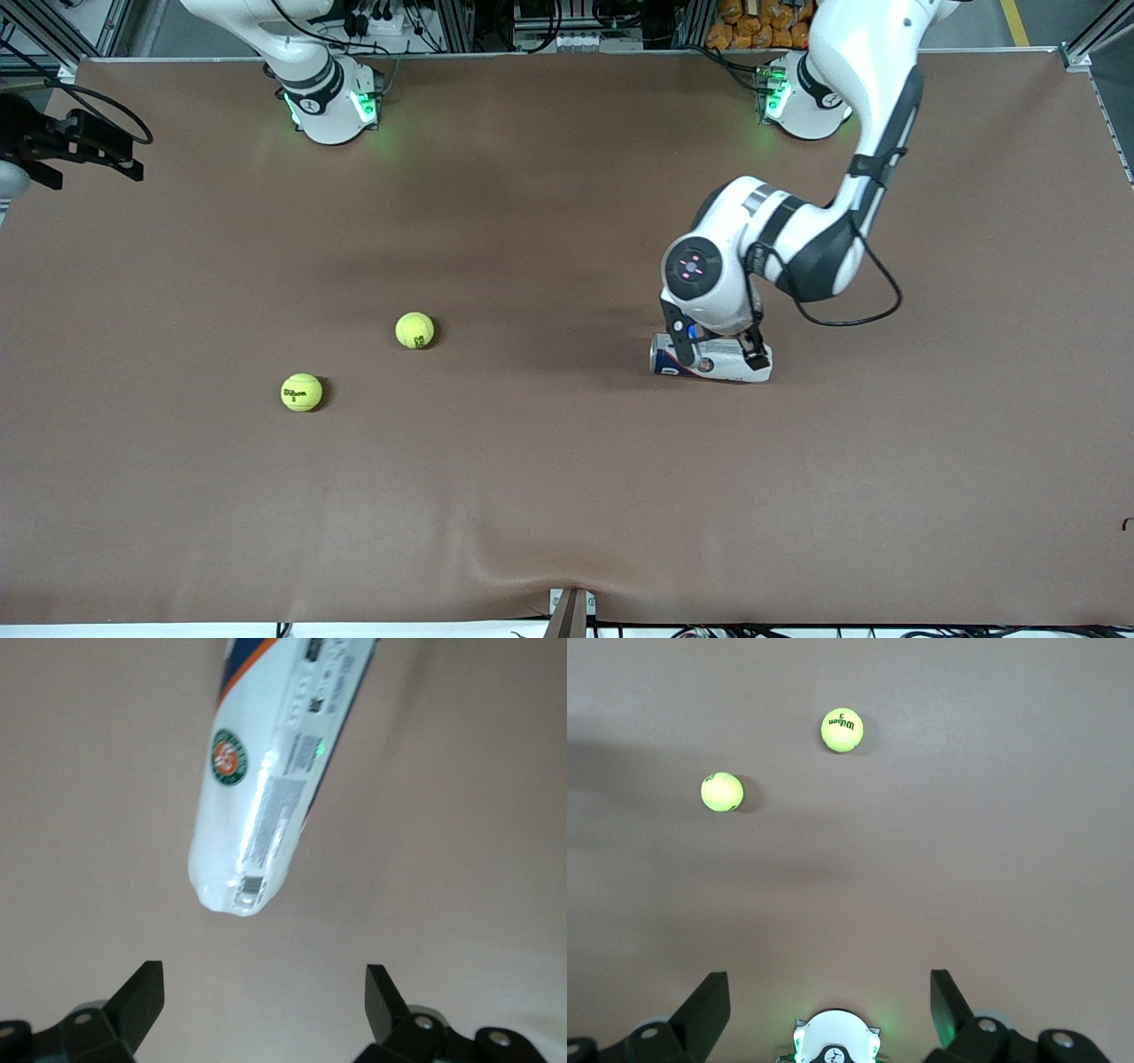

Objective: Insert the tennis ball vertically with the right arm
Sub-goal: 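Close the left gripper around the can's closed end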

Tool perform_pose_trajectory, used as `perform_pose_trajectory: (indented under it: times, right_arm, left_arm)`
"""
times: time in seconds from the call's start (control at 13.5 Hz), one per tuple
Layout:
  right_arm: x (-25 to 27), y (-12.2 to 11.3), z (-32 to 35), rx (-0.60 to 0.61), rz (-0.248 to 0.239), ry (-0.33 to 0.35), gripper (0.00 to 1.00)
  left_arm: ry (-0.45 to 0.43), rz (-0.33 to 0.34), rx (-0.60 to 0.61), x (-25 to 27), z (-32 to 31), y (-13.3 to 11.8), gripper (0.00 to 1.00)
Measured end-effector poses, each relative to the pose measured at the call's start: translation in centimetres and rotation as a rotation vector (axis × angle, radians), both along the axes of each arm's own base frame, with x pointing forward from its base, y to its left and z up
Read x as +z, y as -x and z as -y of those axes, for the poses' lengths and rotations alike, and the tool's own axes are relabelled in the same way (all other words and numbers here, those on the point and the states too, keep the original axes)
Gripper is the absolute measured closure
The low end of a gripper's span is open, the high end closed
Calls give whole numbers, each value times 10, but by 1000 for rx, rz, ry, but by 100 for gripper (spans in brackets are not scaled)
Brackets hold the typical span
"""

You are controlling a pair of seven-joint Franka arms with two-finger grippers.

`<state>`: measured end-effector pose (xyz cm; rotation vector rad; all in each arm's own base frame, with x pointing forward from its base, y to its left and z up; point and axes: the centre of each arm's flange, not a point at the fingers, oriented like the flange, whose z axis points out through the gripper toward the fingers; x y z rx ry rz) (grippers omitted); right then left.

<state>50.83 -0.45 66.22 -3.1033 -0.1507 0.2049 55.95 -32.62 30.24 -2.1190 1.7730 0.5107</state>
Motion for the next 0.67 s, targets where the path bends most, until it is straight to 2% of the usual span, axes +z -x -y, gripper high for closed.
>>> perform_pose_trajectory:
  times: [0.15,0.37,0.67]
  right_arm:
    - [0,0,0,0,0,0,0]
    - [0,0,0,0,-1,0,0]
    - [0,0,0,0,-1,0,0]
  left_arm:
    - [-13,-18,-64,-6,7,6,0]
    - [-2,-47,-156,-20,5,0,0]
    - [-17,-66,-204,-44,3,-3,0]
